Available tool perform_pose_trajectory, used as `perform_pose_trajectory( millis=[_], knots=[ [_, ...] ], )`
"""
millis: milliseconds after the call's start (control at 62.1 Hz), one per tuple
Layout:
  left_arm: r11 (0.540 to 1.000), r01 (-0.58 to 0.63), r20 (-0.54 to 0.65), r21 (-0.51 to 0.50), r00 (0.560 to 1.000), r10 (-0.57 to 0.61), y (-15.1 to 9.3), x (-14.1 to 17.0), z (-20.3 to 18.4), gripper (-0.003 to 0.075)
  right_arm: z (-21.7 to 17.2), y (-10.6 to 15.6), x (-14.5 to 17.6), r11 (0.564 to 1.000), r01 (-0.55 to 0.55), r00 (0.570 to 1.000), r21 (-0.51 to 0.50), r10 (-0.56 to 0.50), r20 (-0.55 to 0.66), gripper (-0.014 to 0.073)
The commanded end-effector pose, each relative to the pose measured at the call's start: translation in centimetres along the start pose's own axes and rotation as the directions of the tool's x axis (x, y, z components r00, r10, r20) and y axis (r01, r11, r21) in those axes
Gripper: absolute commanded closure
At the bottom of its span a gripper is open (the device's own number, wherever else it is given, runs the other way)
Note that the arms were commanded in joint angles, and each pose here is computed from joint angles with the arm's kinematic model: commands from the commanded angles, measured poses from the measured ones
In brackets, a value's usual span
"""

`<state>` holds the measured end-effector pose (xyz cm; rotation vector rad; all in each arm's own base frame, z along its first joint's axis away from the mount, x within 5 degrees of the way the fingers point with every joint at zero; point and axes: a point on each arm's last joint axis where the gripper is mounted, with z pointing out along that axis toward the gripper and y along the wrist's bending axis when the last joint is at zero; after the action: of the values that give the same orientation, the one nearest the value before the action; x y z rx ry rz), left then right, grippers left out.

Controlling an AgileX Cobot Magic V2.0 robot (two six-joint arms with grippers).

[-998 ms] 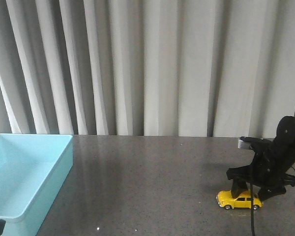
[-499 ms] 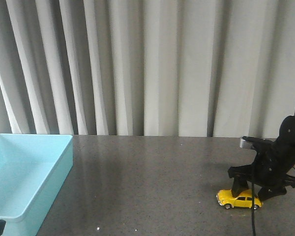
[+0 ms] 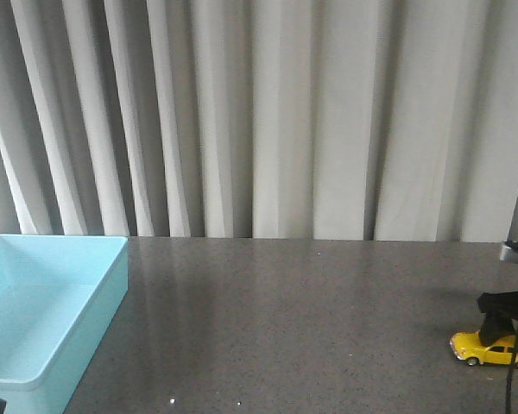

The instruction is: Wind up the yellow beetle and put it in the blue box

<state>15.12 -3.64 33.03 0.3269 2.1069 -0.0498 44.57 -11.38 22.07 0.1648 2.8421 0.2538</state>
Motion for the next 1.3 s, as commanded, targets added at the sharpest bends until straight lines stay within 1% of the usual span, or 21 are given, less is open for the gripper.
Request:
perform_pose_trajectory(
  millis=[0, 81, 145, 274, 403, 515, 580, 628, 757, 805, 950, 1014, 1031, 1143, 1288],
  knots=[
    [1.0, 0.002, 0.082, 0.008, 0.997, -0.003, -0.1, -1.4, -0.6, 0.0216, -2.3, -1.9, 0.0, 0.999, 0.009, 0.999, 0.036, -0.011, 0.048, 0.0072],
    [1.0, 0.002, 0.081, 0.008, 0.997, -0.003, -0.1, -1.4, -0.6, 0.0216, -2.5, -2.8, 0.1, 0.999, 0.014, 0.998, 0.04, -0.016, 0.058, 0.0072],
    [1.0, 0.002, 0.081, 0.008, 0.997, -0.003, -0.1, -1.4, -0.6, 0.0216, -2.7, -3.0, 0.0, 0.999, 0.019, 0.997, 0.031, -0.021, 0.077, 0.0072],
    [1.0, 0.002, 0.081, 0.008, 0.997, -0.003, -0.1, -1.4, -0.6, 0.0216, -4.1, -2.2, -0.2, 0.998, 0.061, 0.99, -0.005, -0.06, 0.129, 0.0072],
    [1.0, 0.002, 0.082, 0.008, 0.997, -0.003, -0.1, -1.4, -0.6, 0.0216, -7.5, -0.6, -0.2, 0.997, 0.071, 0.977, -0.023, -0.065, 0.204, 0.0072],
    [1.0, 0.002, 0.083, 0.008, 0.997, -0.003, -0.1, -1.4, -0.6, 0.0216, -11.6, 1.2, 0.5, 0.996, 0.089, 0.961, -0.017, -0.082, 0.266, 0.0072],
    [1.0, 0.002, 0.083, 0.008, 0.997, -0.003, -0.1, -1.4, -0.6, 0.0216, -13.5, 2.1, 1.2, 0.995, 0.1, 0.957, -0.017, -0.092, 0.275, 0.0072],
    [1.0, 0.002, 0.083, 0.008, 0.997, -0.003, -0.1, -1.4, -0.6, 0.0216, -14.9, 3.4, 2.0, 0.993, 0.117, 0.954, -0.023, -0.106, 0.281, 0.0072],
    [1.0, 0.003, 0.083, 0.008, 0.997, -0.004, -0.1, -1.4, -0.6, 0.0216, -17.6, 6.3, 4.5, 0.991, 0.134, 0.938, 0.002, -0.128, 0.321, 0.0072],
    [1.0, 0.004, 0.082, 0.009, 0.997, -0.005, -0.1, -1.4, -0.6, 0.0216, -17.7, 7.5, 5.8, 0.99, 0.141, 0.933, 0.015, -0.138, 0.333, 0.0072],
    [1.0, 0.004, 0.082, 0.009, 0.997, -0.005, -0.1, -1.4, -0.6, 0.0216, -18.5, 11.4, 10.2, 0.975, 0.199, 0.884, 0.1, -0.223, 0.412, 0.0072],
    [1.0, 0.004, 0.082, 0.009, 0.997, -0.005, -0.1, -1.4, -0.6, 0.0216, -18.1, 12.4, 12.1, 0.972, 0.205, 0.883, 0.119, -0.236, 0.406, 0.0072],
    [1.0, 0.004, 0.082, 0.009, 0.997, -0.005, -0.1, -1.4, -0.6, 0.0216, -18.3, 12.7, 12.7, 0.968, 0.214, 0.876, 0.128, -0.248, 0.413, 0.0072],
    [1.0, 0.004, 0.082, 0.009, 0.997, -0.005, -0.1, -1.4, -0.6, 0.0216, -17.6, 13.7, 16.3, 0.957, 0.242, 0.87, 0.161, -0.288, 0.4, 0.0072],
    [1.0, 0.004, 0.082, 0.009, 0.997, -0.005, -0.1, -1.4, -0.6, 0.0216, -16.4, 13.9, 20.6, 0.959, 0.251, 0.87, 0.132, -0.283, 0.405, 0.0072]
  ],
)
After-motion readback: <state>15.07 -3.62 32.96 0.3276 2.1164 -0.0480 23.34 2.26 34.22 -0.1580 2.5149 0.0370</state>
